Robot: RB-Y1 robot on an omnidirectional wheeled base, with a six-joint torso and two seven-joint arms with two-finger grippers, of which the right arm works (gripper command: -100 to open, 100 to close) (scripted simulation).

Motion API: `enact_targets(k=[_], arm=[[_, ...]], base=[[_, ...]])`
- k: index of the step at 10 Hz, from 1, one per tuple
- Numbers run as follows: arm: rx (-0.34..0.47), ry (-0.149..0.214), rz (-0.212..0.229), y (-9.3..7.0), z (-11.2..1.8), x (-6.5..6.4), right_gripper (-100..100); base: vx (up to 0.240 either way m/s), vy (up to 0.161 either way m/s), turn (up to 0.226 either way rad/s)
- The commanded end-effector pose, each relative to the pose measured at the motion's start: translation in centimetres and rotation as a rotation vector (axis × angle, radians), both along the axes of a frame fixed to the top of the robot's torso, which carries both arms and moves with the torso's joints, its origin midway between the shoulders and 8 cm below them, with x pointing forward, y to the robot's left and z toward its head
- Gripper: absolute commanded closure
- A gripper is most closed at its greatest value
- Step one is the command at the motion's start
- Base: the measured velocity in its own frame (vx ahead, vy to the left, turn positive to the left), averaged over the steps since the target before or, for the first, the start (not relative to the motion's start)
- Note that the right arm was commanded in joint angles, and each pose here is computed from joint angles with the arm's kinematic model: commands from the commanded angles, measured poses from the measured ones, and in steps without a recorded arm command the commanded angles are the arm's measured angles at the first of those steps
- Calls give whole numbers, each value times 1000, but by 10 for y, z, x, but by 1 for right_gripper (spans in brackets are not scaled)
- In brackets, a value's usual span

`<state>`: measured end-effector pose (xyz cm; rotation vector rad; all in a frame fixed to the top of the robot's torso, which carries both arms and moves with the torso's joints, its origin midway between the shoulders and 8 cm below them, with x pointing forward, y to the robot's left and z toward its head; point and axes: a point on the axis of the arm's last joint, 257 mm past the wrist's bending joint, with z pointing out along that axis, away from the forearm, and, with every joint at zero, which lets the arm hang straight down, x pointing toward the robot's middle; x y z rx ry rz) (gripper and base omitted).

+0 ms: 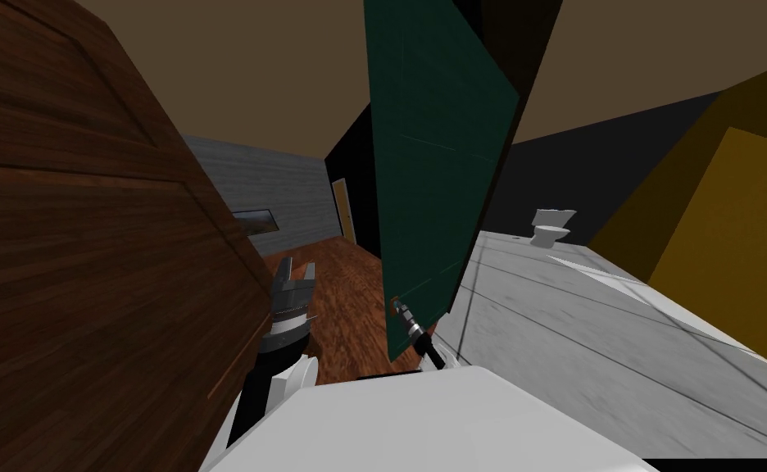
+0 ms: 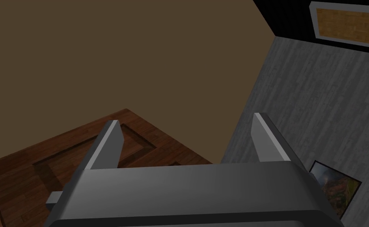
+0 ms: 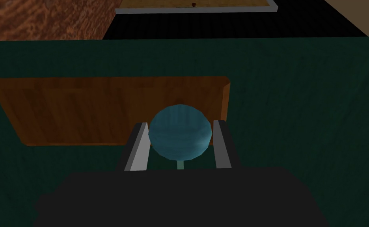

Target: Push the door open

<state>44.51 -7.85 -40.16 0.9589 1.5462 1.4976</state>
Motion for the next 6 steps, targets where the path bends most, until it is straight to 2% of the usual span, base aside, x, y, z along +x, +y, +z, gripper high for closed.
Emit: enact_targets(k=[1, 4, 5, 6], arm=[[-9, -22, -30, -15, 7, 9, 100], [-24, -27, -72, -31, 6, 14, 100], [-16, -19, -56, -24, 5, 11, -100], [-16, -19, -56, -24, 5, 11, -100]], base=[[192, 24, -64], [216, 57, -97], [-25, 36, -51], [-189, -34, -5]])
